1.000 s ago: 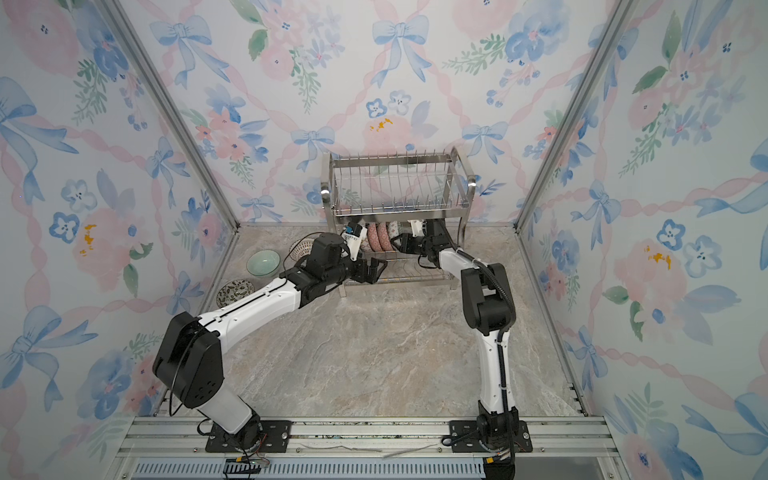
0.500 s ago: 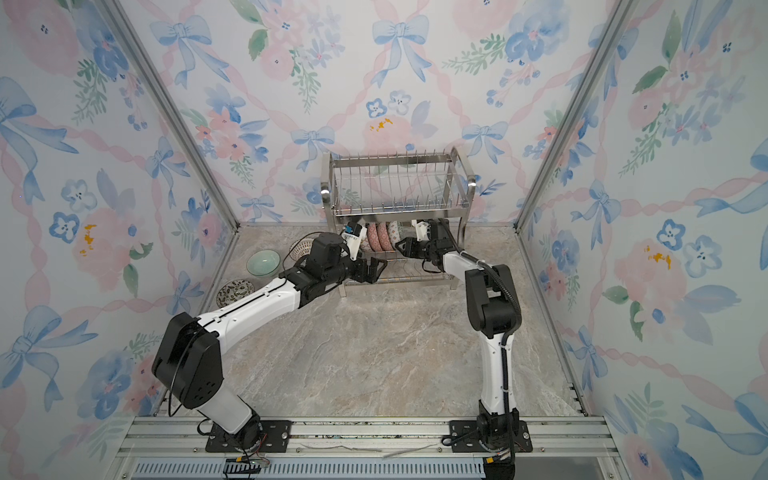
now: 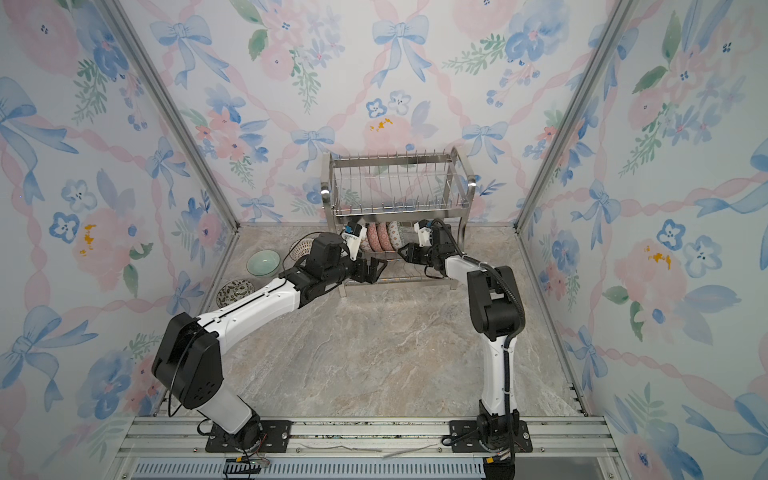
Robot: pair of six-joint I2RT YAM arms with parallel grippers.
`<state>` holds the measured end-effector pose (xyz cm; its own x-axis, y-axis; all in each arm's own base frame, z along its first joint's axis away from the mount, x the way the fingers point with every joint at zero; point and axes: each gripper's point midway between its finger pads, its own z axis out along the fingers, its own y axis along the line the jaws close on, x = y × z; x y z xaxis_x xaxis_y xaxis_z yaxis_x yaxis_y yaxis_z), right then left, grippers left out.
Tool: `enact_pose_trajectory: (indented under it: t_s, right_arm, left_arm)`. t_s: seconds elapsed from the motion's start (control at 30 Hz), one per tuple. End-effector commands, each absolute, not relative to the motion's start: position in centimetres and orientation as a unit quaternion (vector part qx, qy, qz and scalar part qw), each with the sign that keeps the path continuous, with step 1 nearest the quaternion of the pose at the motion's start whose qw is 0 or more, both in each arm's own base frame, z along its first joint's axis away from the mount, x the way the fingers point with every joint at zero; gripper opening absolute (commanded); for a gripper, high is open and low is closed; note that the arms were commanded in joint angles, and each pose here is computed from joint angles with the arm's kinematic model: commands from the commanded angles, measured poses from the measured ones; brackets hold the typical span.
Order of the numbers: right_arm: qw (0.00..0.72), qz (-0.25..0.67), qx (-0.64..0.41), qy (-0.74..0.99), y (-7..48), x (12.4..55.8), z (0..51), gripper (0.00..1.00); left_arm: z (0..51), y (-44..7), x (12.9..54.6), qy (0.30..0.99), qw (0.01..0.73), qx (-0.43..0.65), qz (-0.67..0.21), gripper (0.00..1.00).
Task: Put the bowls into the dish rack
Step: 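Push the green-geometric bowl against the row of bowls with the right gripper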
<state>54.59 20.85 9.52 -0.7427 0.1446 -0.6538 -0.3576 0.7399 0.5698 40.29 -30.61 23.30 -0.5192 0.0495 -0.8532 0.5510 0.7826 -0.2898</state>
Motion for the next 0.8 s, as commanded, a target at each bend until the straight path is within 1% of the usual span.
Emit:
enact_pose_trajectory:
  t_s: [0.0,0.27,0.77]
  right_arm:
    - [0.388,0.359,-0.061,0.847,20.3,54.4,13.1,0.44]
    - [0.392,0.36,-0.058,0.845,20.3,52.6,13.6,0.44]
    - [0.398,0.351,-0.064,0.845,20.5,49.1,14.5,0.5]
  left_arm:
    - [25.0,-30.1,40.0,0.817,0.47,0.177,-0.283,0.98]
    - [25.0,-30.1,40.0,0.818,0.47,0.175,-0.283,0.98]
    - [25.5,-29.5,40.0,0.817,0.478,0.165,-0.278,0.98]
